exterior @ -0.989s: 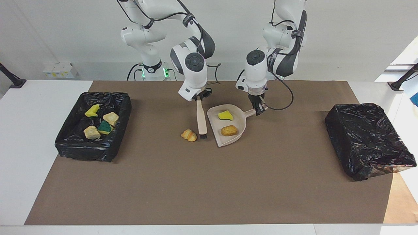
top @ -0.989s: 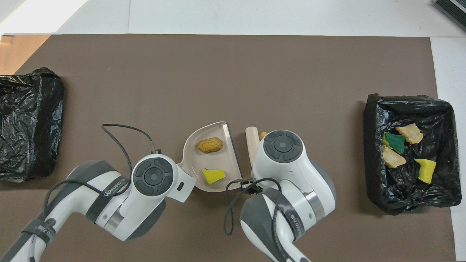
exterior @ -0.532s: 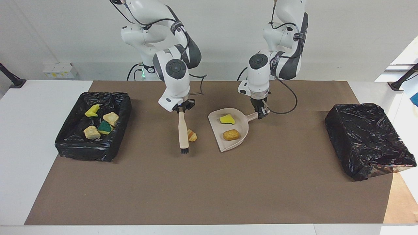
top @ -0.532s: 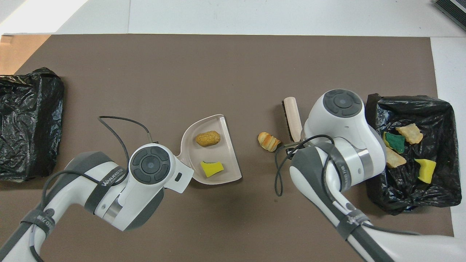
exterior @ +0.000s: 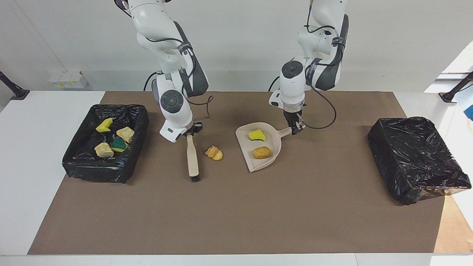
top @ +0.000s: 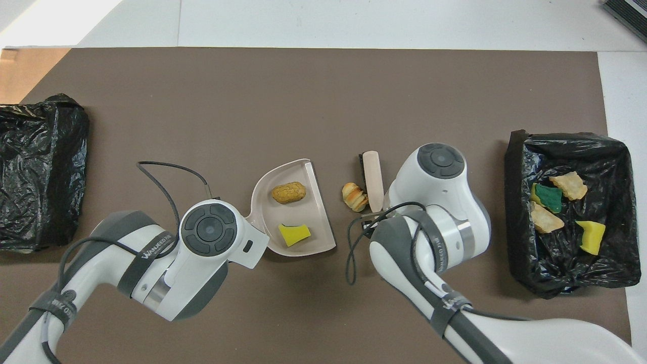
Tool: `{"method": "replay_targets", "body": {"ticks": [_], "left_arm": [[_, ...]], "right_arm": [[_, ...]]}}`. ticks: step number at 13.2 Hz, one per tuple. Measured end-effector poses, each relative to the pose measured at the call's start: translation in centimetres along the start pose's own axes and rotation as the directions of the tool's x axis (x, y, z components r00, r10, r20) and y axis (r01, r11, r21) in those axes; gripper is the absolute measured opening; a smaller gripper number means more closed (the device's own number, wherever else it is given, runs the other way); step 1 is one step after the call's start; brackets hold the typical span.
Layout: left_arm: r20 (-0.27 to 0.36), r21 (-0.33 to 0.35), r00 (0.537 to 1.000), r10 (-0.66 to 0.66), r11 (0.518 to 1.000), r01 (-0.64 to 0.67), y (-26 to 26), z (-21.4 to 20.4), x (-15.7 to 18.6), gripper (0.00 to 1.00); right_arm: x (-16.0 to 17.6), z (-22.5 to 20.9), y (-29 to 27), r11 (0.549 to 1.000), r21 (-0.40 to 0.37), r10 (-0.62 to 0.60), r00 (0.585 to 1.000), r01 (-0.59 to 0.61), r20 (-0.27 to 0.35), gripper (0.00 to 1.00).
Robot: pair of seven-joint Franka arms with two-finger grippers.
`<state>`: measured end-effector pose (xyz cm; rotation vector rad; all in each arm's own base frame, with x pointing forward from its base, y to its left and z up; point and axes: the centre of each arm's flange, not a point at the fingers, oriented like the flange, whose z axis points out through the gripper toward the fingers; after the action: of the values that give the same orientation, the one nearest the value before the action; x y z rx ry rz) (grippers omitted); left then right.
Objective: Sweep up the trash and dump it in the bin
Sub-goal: 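Lift the loaded dustpan with the left gripper while the right gripper withdraws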
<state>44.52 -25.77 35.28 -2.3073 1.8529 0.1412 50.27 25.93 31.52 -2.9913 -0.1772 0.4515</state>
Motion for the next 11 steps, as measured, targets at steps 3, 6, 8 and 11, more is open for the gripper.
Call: {"method": "replay_targets", "body": {"ticks": [3,6,8,11], "left_arm": [[0.000,0.002,1.000,0.000,1.000,0.000,0.0,0.0,0.0,0.31],[-0.010,0.009,1.000,0.017,1.000,-0.017,0.0,0.1,0.0,0.31],[-0.016,0.013,0.999,0.034,0.999,-0.034,-0.1,0.1,0.0,0.31],[-0.023,0.012,0.999,0.036,0.999,-0.036,-0.6,0.4,-0.4,0.31]], "right_arm": [[-1.5,2.5,-7.8,0.995,0.076,0.070,0.997,-0.068,-0.034,0.27],[-0.9,1.5,-9.0,0.977,0.178,0.119,0.993,-0.113,-0.024,0.27],[-0.8,1.3,-9.5,0.975,0.191,0.120,0.993,-0.114,-0.019,0.27],[-1.0,-0.9,-9.2,0.972,0.186,0.148,0.989,-0.146,0.005,0.27]]}}
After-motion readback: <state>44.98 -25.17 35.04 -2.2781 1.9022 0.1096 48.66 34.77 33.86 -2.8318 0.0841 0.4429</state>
